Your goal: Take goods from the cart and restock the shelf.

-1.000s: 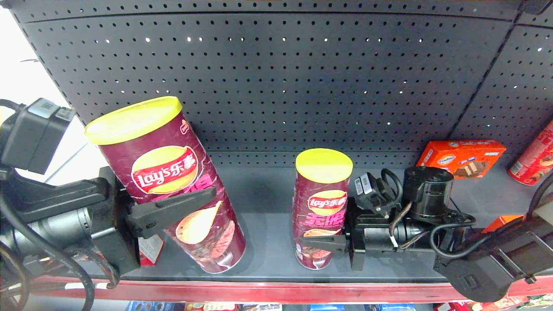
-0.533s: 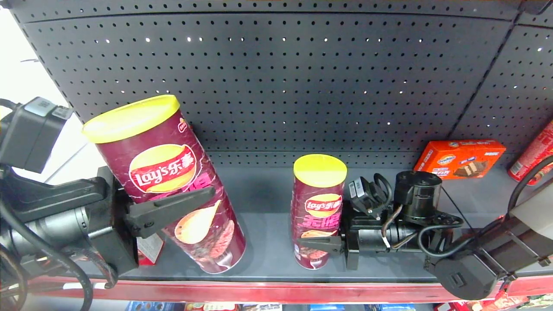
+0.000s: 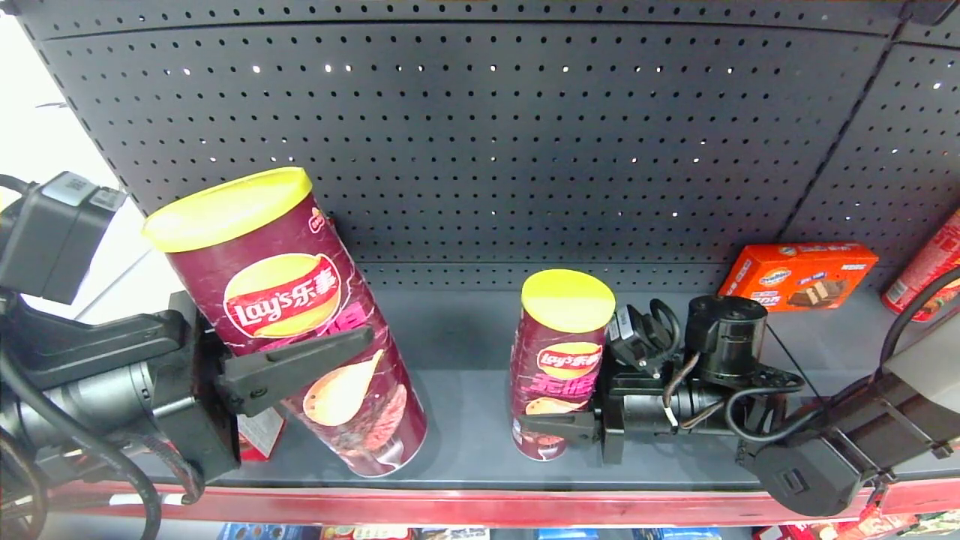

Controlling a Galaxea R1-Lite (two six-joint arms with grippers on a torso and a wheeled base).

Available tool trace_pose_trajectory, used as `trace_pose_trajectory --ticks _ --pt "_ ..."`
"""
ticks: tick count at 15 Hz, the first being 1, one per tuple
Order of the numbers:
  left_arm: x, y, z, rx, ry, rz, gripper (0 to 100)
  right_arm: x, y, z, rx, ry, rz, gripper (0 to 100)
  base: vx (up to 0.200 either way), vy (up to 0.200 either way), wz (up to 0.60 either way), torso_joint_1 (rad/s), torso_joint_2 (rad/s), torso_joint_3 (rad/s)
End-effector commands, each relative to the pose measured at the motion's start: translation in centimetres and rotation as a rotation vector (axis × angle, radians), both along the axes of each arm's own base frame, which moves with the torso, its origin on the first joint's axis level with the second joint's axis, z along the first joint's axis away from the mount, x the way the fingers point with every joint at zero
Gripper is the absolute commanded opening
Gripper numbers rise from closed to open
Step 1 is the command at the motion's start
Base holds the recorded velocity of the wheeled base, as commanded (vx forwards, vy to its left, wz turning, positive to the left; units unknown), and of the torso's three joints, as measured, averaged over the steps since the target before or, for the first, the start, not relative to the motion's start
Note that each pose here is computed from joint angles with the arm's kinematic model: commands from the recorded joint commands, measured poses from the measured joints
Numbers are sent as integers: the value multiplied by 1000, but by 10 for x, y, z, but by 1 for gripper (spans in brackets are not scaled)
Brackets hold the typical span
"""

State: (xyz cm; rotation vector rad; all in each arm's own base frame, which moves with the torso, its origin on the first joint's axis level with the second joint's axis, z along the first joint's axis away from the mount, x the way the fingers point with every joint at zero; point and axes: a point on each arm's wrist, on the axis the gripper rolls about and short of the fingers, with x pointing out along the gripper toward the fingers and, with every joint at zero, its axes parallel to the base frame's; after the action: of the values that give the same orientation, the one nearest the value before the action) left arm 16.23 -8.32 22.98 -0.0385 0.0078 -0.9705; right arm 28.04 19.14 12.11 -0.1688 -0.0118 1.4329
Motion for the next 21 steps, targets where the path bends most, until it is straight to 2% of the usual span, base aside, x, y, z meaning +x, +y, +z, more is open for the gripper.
trace_pose_trajectory --ticks 1,5,6,8,9,10,11,13,14,16,17,18,19,21 --pt "-1 1 -4 2 9 -1 0 -4 -2 8 12 -21 2 100 0 0 0 0 0 0" --pt "-7 3 -7 4 11 -1 0 -21 -14 25 29 -49 -12 100 0 0 0 0 0 0" --pt "-11 5 -10 5 18 2 0 -43 -29 42 48 -84 -46 100 0 0 0 0 0 0" --pt "-11 5 -11 6 21 2 0 -66 -46 53 63 -102 -60 100 0 0 0 0 0 0" --pt "-12 5 -9 4 15 2 0 -86 -69 63 80 -134 -111 100 0 0 0 0 0 0" --pt "-12 6 -10 4 15 2 0 -92 -81 69 91 -157 -155 100 0 0 0 0 0 0" --pt "-13 5 -9 3 14 1 0 -102 -99 78 112 -187 -233 100 0 0 0 0 0 0" --pt "-15 6 -8 0 6 1 0 -128 -141 96 171 -256 -492 100 0 0 0 0 0 0" --pt "-16 7 -8 -1 4 1 0 -134 -149 96 172 -265 -571 100 0 0 0 0 0 0" --pt "-17 7 -6 -4 -3 -2 0 -169 -172 80 148 -235 -890 100 0 0 0 0 0 0" --pt "-17 7 -6 -5 -4 -2 0 -184 -176 73 146 -227 -976 100 0 0 0 0 0 0" --pt "-18 7 -6 -5 -4 -1 0 -186 -177 73 147 -228 -982 100 0 0 0 0 0 0" --pt "-19 8 -5 -6 -10 -1 0 -213 -181 61 142 -210 -1088 100 0 0 0 0 0 0" --pt "-19 8 -5 -7 -13 -2 0 -240 -184 49 126 -181 -1167 100 0 0 0 0 0 0"
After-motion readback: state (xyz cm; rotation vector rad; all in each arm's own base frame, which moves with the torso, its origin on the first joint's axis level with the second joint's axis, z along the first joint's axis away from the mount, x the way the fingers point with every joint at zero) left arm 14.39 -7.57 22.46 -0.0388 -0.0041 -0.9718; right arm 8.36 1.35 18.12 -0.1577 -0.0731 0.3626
